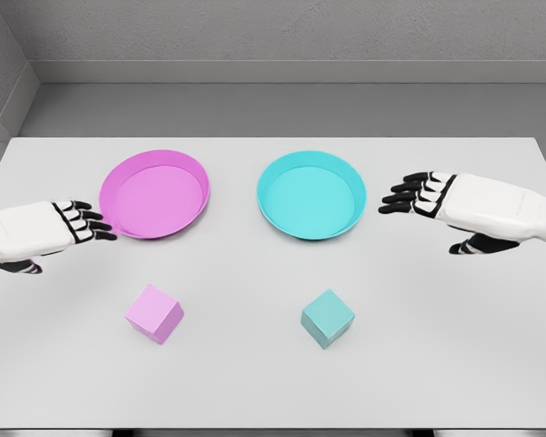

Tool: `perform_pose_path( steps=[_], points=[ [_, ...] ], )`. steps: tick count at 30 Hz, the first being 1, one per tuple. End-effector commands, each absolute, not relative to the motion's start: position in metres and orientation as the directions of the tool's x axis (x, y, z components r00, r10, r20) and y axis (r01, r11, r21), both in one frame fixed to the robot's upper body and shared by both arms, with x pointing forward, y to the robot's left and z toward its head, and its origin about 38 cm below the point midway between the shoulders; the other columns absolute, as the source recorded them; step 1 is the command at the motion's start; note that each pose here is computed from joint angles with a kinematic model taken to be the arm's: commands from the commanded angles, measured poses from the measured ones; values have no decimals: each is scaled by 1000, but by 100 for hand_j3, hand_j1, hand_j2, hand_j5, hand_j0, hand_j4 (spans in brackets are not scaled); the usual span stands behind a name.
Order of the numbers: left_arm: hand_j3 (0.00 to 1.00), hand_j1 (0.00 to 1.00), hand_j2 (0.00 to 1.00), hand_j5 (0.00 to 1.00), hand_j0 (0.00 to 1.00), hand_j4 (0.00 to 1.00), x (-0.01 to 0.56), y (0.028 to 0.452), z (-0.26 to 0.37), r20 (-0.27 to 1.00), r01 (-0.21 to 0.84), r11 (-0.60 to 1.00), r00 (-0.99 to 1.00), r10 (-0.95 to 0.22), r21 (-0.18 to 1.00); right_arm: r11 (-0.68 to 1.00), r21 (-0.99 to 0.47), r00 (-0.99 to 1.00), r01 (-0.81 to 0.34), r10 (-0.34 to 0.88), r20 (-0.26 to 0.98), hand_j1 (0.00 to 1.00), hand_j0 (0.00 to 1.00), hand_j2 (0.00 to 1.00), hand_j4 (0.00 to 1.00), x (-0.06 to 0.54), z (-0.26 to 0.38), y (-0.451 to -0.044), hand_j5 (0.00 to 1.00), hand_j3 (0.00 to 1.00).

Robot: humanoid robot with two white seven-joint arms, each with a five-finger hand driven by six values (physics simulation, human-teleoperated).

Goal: Place the blocks in the corresponding plates according to their colors

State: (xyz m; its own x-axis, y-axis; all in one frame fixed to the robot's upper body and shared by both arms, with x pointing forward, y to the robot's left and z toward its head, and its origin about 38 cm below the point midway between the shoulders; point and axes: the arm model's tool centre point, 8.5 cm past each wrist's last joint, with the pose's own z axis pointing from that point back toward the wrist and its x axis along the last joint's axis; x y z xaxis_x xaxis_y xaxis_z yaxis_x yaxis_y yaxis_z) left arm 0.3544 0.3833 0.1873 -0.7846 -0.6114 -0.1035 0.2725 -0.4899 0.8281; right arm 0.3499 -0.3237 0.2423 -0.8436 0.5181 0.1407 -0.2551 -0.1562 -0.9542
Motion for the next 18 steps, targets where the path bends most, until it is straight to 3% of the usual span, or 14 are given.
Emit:
perform_pose_path(
  steps=[1, 7, 9, 15, 18],
  points=[
    [100, 100, 100, 100, 100, 100, 348, 383, 187, -105, 285, -526, -798, -593, 801, -153, -953, -841, -261, 520, 148, 100, 100, 100, 100, 350, 242, -324, 100, 100],
    [100, 100, 100, 100, 100, 100, 346, 381, 189, -108, 278, -531, -804, -584, 800, -160, -945, -846, -285, 505, 169, 100, 100, 100, 100, 346, 230, -318, 100, 100],
    [100, 100, 100, 100, 100, 100, 345, 379, 188, -105, 279, -532, -807, -581, 800, -254, -940, -863, -228, 499, 75, 100, 100, 100, 100, 347, 224, -317, 100, 100],
    [100, 100, 100, 100, 100, 100, 339, 366, 182, -83, 273, -531, -829, -552, 802, -331, -935, -902, -130, 432, -28, 100, 100, 100, 100, 353, 200, -282, 100, 100],
    [100, 100, 100, 100, 100, 100, 337, 357, 173, -58, 278, -520, -840, -540, 808, -352, -924, -915, -148, 403, -7, 100, 100, 100, 100, 346, 183, -272, 100, 100]
  ],
)
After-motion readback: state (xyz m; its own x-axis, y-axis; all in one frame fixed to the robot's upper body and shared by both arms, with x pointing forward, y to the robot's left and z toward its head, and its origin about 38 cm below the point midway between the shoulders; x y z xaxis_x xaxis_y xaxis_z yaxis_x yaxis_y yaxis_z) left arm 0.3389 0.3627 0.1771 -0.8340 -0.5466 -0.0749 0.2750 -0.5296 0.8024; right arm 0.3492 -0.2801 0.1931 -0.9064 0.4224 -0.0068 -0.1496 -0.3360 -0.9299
